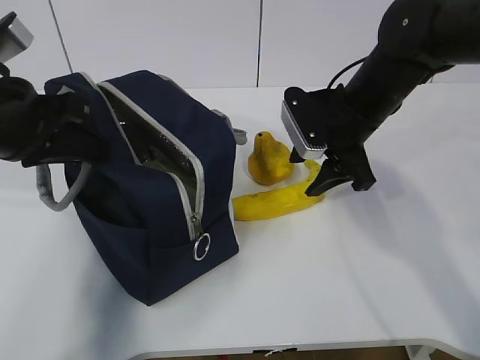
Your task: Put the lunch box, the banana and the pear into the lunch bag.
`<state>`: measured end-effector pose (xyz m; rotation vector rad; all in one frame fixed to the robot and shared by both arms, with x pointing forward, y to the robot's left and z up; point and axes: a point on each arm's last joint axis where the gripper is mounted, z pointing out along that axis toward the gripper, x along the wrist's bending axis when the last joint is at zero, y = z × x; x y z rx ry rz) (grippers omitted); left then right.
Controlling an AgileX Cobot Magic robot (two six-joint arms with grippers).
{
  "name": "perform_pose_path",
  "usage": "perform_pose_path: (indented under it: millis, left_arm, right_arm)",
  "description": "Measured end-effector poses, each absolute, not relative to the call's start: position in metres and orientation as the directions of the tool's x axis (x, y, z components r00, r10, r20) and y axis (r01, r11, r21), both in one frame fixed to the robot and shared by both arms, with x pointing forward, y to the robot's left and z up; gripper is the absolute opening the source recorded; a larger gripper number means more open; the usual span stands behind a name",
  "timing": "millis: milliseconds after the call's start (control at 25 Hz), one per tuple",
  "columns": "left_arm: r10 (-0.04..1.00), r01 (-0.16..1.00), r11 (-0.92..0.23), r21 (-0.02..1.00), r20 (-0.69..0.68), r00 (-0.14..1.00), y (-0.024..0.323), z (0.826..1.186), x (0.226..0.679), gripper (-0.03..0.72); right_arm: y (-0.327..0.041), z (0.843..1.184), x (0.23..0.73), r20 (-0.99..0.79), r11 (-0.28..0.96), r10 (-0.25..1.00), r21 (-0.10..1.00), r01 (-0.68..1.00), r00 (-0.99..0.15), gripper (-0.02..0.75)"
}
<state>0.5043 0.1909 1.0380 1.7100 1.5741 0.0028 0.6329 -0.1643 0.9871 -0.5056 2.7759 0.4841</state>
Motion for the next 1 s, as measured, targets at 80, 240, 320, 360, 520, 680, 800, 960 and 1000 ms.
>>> perform_pose_path:
  millis: [80, 240, 320, 360, 520, 680, 800, 960, 1000]
  left_arm:
    - [0.84, 0.838, 0.088, 0.538, -0.492, 0.228, 0.191, 1.038, 0.504, 0.0]
    - [0.84, 0.838, 0.088, 0.538, -0.492, 0.228, 0.191, 1.038, 0.504, 0.0]
    - [0.84, 0.838, 0.088, 0.538, -0.492, 0.228, 0.191, 1.038, 0.504, 0.0]
    - [0.84, 0.838, 0.088, 0.538, -0.492, 0.228, 0.191, 1.038, 0.504, 0.0]
    - [0.84, 0.839, 0.087, 0.537, -0.493, 0.228, 0.191, 1.038, 0.504, 0.0]
    - [0.84, 0.839, 0.087, 0.537, -0.492, 0.228, 0.191, 1.038, 0.504, 0.0]
    - [0.84, 0.839, 0.087, 0.537, -0.492, 0.228, 0.191, 1.038, 0.504, 0.0]
    - [0.841, 0.838, 0.084, 0.538, -0.49, 0.23, 0.191, 1.038, 0.504, 0.0]
    - [0.841, 0.838, 0.084, 0.539, -0.49, 0.231, 0.191, 1.038, 0.504, 0.0]
  right_arm:
    - [-0.164, 0.984, 0.633, -0.319, 0.883, -0.29, 0.274, -0.381, -0.902, 0.513]
    - [-0.163, 0.977, 0.635, -0.304, 0.884, -0.294, 0.275, -0.379, -0.906, 0.513]
    - [-0.162, 0.974, 0.635, -0.298, 0.883, -0.298, 0.274, -0.38, -0.907, 0.513]
    - [-0.162, 0.973, 0.635, -0.296, 0.883, -0.299, 0.274, -0.38, -0.907, 0.513]
    - [-0.16, 0.967, 0.635, -0.283, 0.882, -0.304, 0.276, -0.381, -0.91, 0.513]
    - [-0.159, 0.962, 0.637, -0.277, 0.884, -0.304, 0.276, -0.378, -0.912, 0.513]
    - [-0.159, 0.959, 0.637, -0.272, 0.884, -0.304, 0.276, -0.376, -0.913, 0.513]
    - [-0.158, 0.952, 0.638, -0.258, 0.886, -0.304, 0.277, -0.372, -0.917, 0.513]
    - [-0.158, 0.952, 0.638, -0.258, 0.886, -0.304, 0.277, -0.372, -0.917, 0.513]
